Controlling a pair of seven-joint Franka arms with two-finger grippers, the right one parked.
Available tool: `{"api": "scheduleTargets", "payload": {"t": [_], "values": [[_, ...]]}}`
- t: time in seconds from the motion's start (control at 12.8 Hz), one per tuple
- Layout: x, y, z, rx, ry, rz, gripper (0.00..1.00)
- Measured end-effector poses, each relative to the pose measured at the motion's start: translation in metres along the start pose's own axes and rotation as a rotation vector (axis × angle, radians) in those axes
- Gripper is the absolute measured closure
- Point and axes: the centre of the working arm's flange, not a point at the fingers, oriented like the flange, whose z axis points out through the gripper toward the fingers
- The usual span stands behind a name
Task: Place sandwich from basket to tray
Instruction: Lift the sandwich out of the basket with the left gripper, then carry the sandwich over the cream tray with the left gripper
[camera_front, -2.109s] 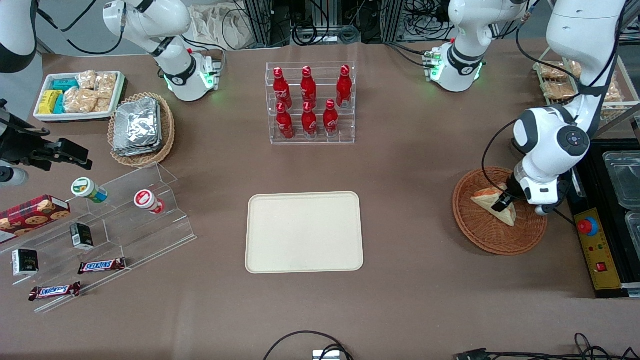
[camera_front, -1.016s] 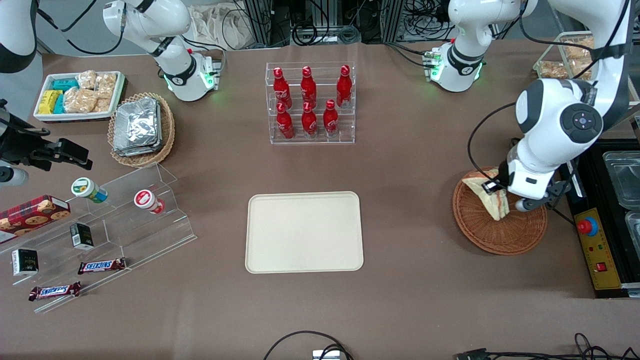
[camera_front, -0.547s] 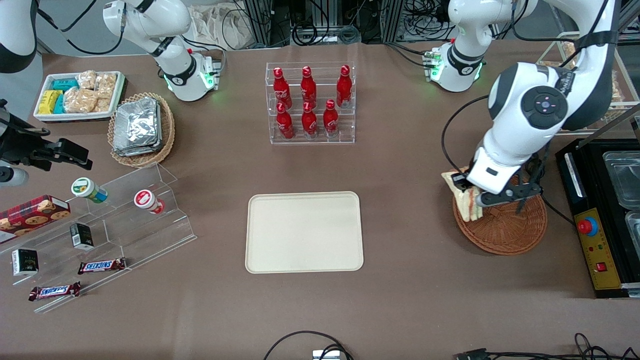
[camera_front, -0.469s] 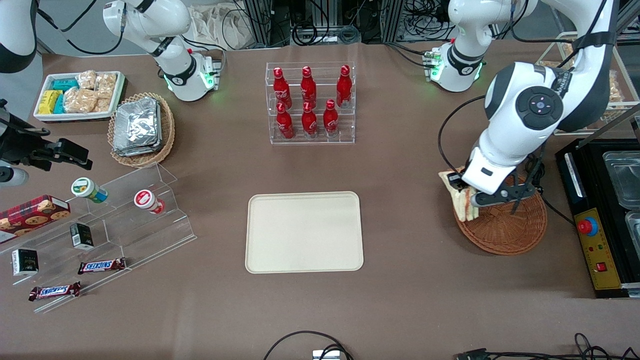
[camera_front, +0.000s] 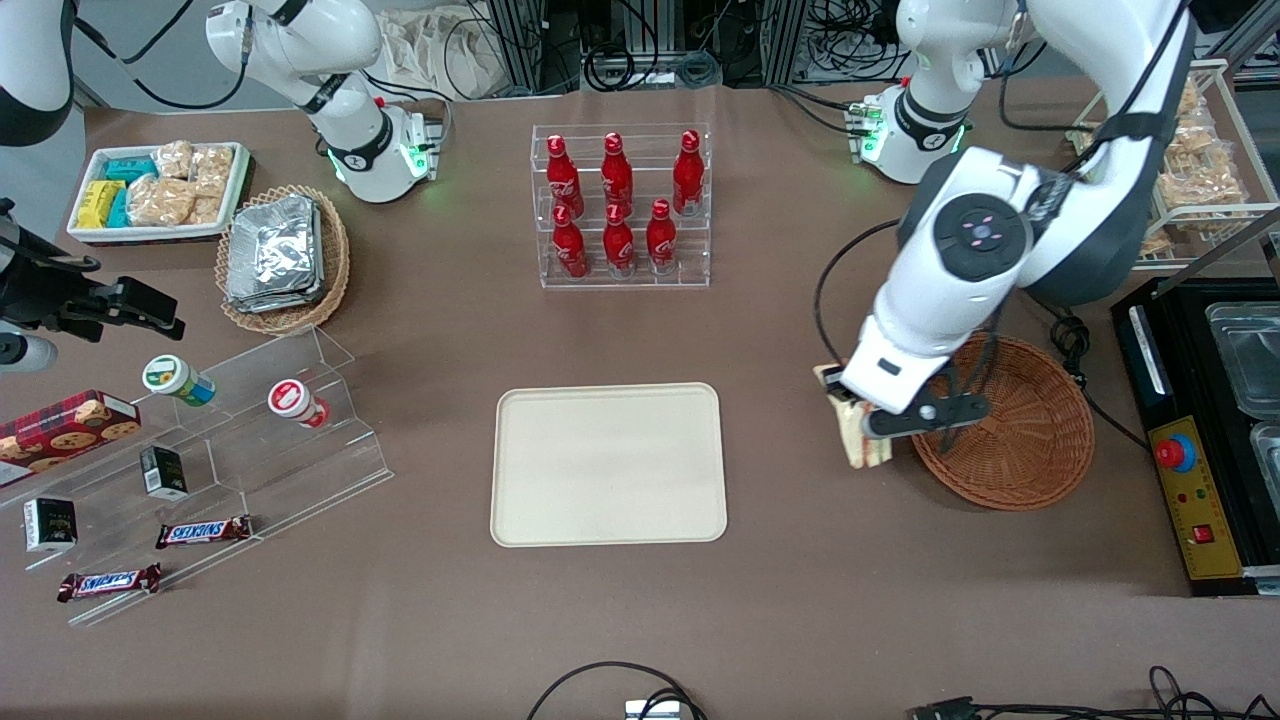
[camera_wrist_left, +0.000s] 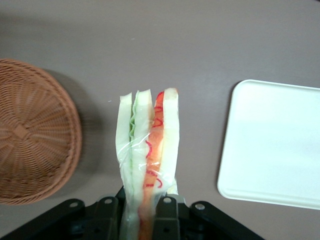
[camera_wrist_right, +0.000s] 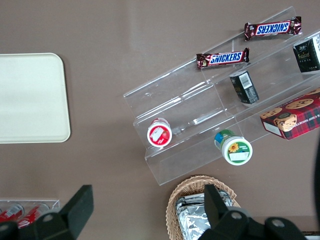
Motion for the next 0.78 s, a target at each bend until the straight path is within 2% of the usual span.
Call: {"api": "scheduleTargets", "payload": {"t": [0.55, 0.78], "values": [[-0.007, 0.084, 0.026, -0.012, -0.026, 0.113, 0.8], [-0.027, 0.118, 0.061, 0.022, -0.034, 0.203, 0.8]]}}
